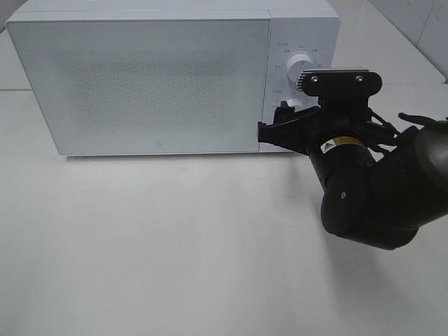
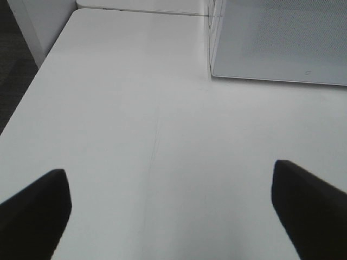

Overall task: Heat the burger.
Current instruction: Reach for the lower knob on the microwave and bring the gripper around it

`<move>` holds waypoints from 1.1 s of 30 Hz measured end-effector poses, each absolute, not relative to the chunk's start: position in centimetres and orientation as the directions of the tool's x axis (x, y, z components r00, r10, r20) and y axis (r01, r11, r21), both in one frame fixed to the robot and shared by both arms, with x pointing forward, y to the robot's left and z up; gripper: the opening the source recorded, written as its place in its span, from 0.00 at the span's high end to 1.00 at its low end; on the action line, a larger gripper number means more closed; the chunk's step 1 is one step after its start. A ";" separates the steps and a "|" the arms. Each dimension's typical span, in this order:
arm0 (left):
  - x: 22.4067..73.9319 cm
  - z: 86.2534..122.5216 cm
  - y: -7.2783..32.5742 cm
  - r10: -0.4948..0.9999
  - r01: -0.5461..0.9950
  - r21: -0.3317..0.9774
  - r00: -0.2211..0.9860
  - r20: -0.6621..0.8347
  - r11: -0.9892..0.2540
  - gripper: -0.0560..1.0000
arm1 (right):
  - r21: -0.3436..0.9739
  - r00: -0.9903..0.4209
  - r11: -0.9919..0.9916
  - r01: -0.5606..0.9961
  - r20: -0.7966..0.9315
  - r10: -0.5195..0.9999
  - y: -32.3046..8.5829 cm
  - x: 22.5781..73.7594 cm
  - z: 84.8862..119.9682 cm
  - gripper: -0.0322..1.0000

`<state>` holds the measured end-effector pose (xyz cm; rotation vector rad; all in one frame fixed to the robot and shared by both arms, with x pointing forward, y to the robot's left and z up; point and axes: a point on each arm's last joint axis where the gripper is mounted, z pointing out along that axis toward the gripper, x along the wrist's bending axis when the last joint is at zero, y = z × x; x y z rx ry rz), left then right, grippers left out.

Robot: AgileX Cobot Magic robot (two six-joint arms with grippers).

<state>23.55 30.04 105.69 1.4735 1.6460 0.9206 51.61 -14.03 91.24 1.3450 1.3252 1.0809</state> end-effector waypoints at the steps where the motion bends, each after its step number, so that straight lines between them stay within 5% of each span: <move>1: 23.6 105.7 30.0 0.995 0.472 0.877 -0.076 -0.058 0.087 0.08 | 0.984 0.031 0.011 0.180 -0.017 0.999 -13.9 51.8 91.2 0.23; 33: 23.6 105.7 30.0 0.995 0.472 0.877 -0.076 -0.058 0.087 0.08 | 0.981 0.034 0.007 0.192 -0.014 0.999 -12.8 55.7 87.6 0.23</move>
